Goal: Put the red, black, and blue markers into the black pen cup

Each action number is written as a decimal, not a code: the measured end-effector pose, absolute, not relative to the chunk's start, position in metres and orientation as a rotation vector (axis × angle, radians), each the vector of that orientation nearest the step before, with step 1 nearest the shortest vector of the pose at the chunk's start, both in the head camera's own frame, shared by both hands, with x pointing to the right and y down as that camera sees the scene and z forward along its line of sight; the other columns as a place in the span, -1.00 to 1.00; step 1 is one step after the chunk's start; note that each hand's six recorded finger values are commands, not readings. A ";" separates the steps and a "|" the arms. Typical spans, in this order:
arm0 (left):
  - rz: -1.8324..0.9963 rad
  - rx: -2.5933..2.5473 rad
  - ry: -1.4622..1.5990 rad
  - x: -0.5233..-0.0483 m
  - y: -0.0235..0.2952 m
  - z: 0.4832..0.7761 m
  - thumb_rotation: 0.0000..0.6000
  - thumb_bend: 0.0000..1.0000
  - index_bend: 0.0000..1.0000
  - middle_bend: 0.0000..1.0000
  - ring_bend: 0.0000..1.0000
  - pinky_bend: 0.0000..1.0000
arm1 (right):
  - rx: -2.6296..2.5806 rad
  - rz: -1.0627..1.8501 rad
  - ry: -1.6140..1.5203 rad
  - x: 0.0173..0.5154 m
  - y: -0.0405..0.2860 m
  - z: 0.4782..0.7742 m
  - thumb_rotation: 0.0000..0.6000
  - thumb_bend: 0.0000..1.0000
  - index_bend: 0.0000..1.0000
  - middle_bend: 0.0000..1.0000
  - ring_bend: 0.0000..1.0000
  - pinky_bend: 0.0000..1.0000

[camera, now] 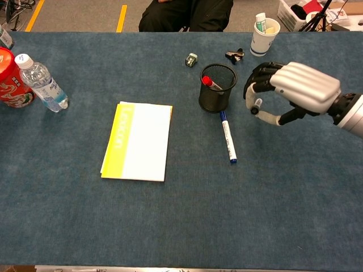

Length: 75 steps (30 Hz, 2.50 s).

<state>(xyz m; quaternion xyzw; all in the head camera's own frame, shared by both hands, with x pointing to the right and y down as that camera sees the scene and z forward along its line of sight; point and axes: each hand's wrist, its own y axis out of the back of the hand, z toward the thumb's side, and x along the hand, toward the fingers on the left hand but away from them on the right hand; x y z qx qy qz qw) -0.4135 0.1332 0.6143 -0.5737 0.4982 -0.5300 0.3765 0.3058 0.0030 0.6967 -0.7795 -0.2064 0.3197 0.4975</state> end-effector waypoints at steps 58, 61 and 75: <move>-1.370 -1.486 1.270 -0.411 0.136 0.614 1.00 -0.04 -0.65 -0.59 -0.60 -0.60 | -2.153 0.624 -0.573 0.259 -0.011 0.651 1.00 -0.46 -0.26 -0.24 -0.52 -0.56; -1.368 -1.487 1.264 -0.410 0.136 0.614 1.00 -0.04 -0.65 -0.59 -0.60 -0.59 | -2.149 0.649 -0.461 0.267 0.013 0.654 1.00 -0.46 -0.16 -0.22 -0.50 -0.52; -1.381 -1.481 1.278 -0.415 0.141 0.612 1.00 -0.04 -0.65 -0.59 -0.60 -0.59 | -1.893 0.801 -0.117 0.280 0.030 0.717 1.00 -0.46 -0.11 -0.21 -0.49 -0.49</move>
